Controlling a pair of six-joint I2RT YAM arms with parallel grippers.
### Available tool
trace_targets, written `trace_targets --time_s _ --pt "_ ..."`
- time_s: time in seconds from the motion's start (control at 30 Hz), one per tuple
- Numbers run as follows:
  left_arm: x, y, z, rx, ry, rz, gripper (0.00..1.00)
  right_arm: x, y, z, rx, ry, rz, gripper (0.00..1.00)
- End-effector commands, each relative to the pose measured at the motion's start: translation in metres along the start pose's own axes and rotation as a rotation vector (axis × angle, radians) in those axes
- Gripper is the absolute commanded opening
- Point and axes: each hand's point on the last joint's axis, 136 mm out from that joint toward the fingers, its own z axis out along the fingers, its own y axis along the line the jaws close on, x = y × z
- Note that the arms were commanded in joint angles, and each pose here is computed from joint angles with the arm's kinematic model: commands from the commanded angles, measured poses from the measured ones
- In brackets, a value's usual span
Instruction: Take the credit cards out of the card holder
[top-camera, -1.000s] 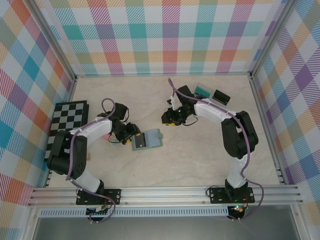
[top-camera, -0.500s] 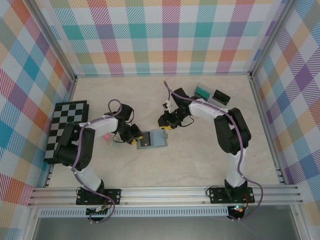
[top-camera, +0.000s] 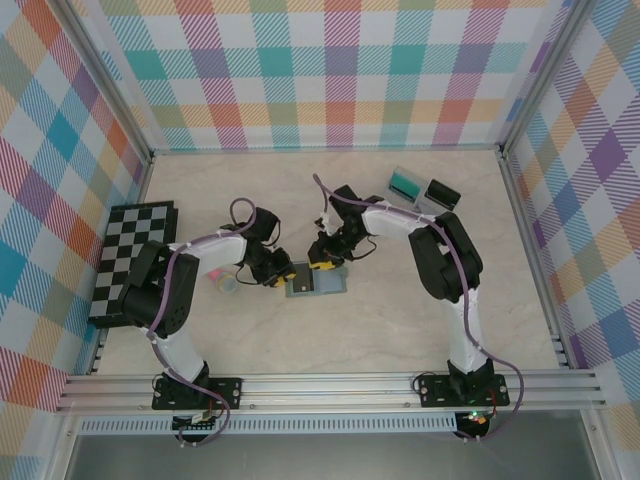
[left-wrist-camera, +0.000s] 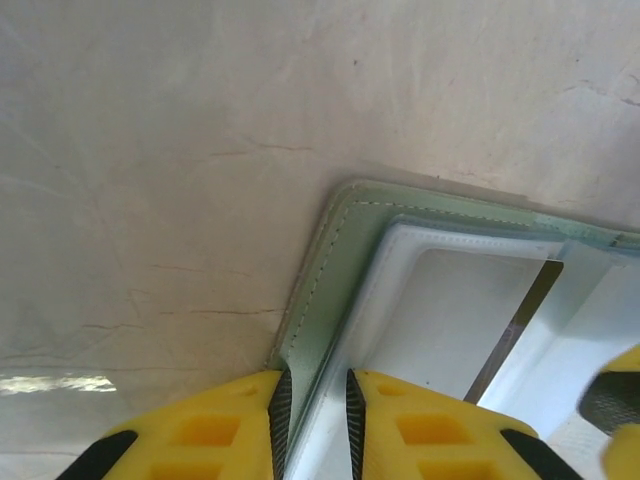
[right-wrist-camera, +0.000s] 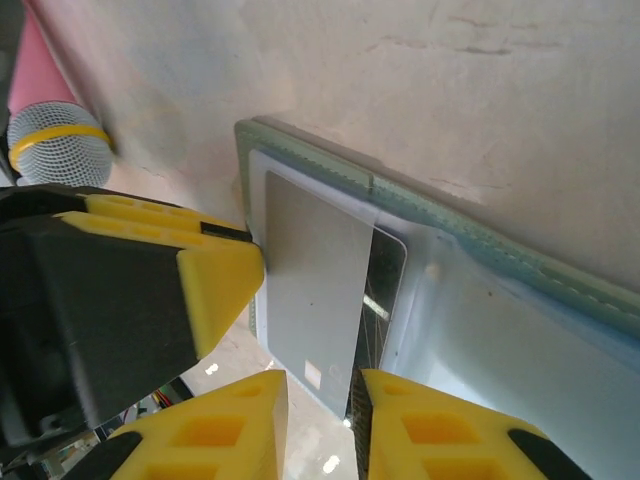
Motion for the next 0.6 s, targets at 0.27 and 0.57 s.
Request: trace_targets --time_s 0.27,0.57 --pt "0.014 0.015 0.015 -0.064 0.047 -0.023 0.21 0.004 -0.019 0.014 0.106 0.044 0.056 0.21" --pt "0.015 0.018 0.017 -0.07 0.052 -0.026 0.2 0.004 -0.018 0.025 0.078 0.074 0.068 0.19"
